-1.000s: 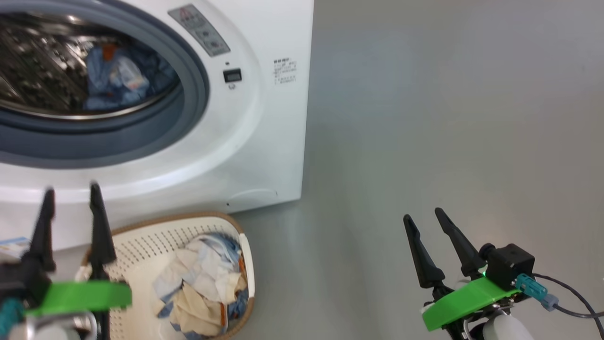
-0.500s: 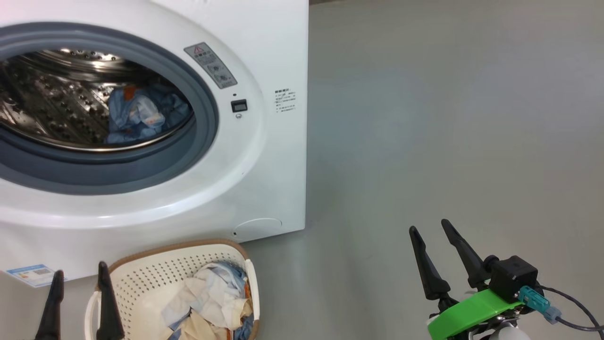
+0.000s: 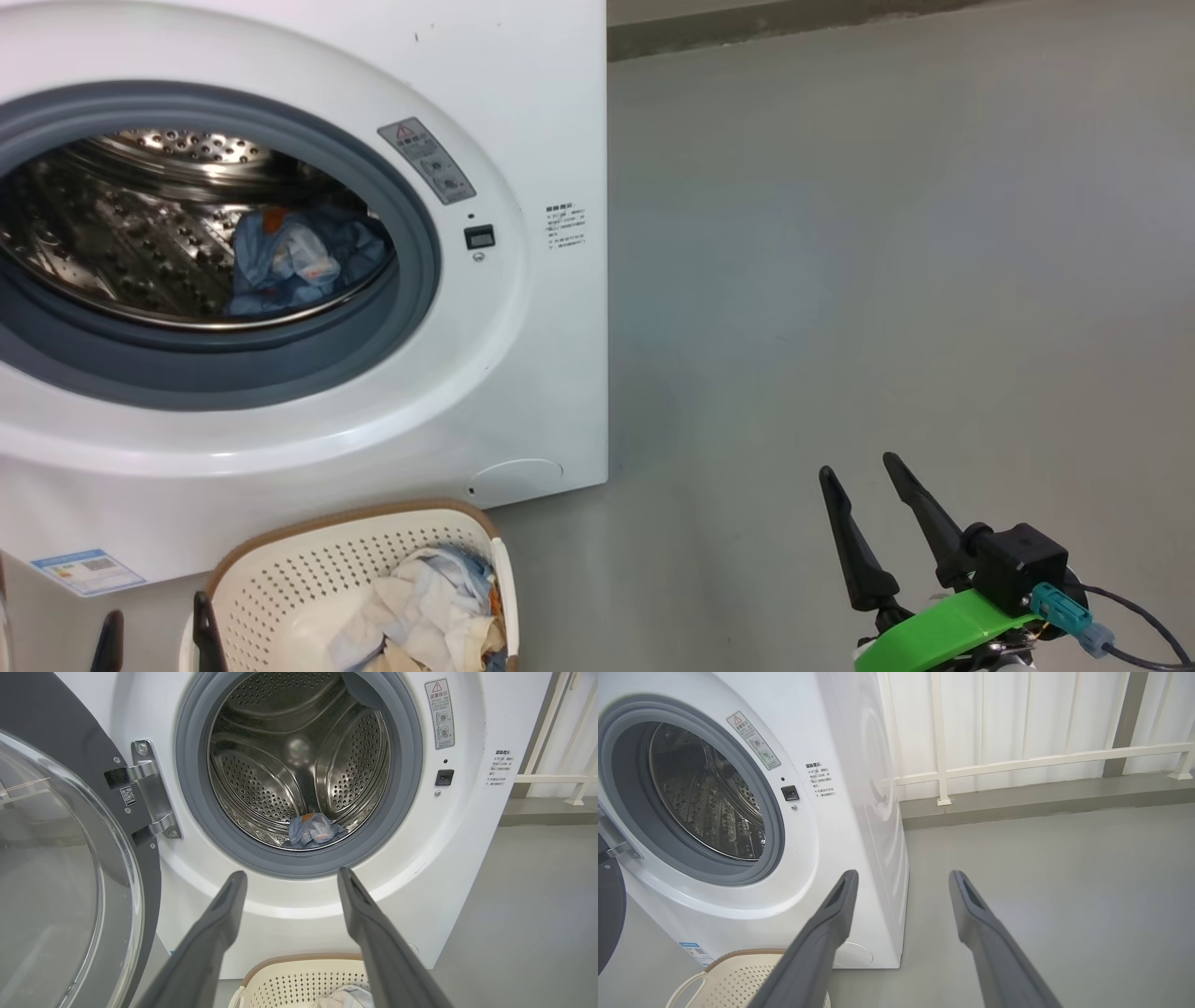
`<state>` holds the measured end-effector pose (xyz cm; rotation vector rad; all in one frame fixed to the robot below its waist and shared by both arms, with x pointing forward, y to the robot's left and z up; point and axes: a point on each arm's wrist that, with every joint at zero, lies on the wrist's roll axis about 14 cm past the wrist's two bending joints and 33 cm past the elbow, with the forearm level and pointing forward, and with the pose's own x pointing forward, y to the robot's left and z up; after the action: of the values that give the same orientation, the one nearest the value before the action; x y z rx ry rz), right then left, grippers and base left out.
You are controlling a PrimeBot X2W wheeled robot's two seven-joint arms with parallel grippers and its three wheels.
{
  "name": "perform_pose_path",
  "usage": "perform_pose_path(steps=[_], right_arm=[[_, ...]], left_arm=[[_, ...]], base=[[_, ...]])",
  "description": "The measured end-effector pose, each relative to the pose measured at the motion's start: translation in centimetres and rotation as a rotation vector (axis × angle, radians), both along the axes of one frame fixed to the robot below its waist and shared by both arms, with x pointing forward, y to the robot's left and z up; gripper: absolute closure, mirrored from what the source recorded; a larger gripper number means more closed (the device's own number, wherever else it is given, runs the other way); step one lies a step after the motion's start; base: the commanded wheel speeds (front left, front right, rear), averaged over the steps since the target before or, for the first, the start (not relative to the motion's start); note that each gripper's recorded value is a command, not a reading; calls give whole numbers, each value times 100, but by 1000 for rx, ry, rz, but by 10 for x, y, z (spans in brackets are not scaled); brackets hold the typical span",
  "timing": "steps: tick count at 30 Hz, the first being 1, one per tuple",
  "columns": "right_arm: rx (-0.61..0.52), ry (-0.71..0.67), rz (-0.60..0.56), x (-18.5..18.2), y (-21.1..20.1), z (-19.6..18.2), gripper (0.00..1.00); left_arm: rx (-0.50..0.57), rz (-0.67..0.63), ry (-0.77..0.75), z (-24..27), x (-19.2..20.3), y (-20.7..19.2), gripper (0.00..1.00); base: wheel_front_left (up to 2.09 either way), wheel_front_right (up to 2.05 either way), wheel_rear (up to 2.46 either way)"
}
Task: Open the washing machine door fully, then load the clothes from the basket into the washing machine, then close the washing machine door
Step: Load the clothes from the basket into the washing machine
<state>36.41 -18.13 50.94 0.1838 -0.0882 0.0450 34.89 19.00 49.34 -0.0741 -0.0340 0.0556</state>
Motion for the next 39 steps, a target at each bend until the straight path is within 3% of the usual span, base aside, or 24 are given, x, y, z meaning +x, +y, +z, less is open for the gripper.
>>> perform_pose_path(steps=[39], right_arm=[[-30,-10,14,-5,4,2,0]], left_arm=[[2,86,29,-5,-32,12,0]], base=[[0,0,0]])
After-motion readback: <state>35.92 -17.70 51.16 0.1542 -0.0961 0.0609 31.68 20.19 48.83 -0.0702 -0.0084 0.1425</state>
